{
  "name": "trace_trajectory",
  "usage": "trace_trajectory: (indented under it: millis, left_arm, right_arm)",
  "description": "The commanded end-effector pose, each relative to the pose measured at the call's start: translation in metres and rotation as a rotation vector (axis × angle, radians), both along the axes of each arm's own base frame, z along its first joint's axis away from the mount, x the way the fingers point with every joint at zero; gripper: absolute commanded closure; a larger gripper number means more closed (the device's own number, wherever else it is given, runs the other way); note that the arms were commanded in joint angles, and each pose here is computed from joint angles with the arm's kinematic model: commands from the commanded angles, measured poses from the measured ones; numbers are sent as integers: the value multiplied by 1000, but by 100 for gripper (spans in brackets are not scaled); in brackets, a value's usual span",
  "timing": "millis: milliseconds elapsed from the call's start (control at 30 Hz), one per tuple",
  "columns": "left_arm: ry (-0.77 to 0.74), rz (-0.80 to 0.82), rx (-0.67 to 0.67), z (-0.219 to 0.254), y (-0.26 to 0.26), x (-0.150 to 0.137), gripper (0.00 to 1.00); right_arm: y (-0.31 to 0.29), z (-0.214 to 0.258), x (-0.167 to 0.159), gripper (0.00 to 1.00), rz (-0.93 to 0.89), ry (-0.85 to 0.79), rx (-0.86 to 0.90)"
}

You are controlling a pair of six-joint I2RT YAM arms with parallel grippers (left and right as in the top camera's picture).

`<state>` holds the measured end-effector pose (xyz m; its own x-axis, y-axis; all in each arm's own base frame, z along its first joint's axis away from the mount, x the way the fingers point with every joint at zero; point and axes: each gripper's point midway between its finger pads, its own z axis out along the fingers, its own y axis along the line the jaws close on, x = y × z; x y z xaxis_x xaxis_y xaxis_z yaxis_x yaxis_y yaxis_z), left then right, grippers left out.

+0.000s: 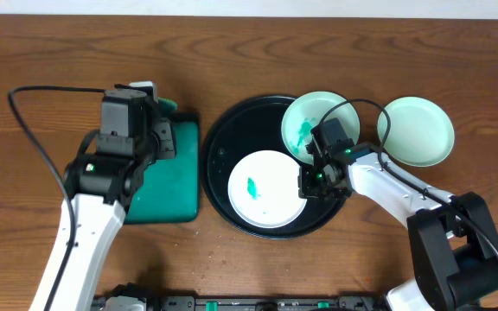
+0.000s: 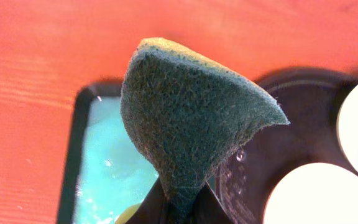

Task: Clean dirty plates on tray and stack at the side
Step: 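Lower the left gripper into the green tray and grasp the sponge, then move the sponge with the left gripper onto the white plate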

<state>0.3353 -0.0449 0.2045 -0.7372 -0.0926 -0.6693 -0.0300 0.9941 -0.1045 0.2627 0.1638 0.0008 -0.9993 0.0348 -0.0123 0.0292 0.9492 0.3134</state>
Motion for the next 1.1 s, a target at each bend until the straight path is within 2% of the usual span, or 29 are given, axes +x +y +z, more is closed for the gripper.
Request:
trace_trajectory:
  millis: [0, 300, 1067]
  left_arm:
    - [-102, -18, 77, 28, 4, 0, 93]
    - [-170, -31, 96, 47, 4, -6, 93]
    - [-175, -28, 112, 48, 6, -5, 93]
  right_arm:
    - [5, -13, -16, 99, 31, 58, -11]
    - [5, -13, -16, 99, 31, 58, -11]
    - [5, -13, -16, 99, 31, 57, -11]
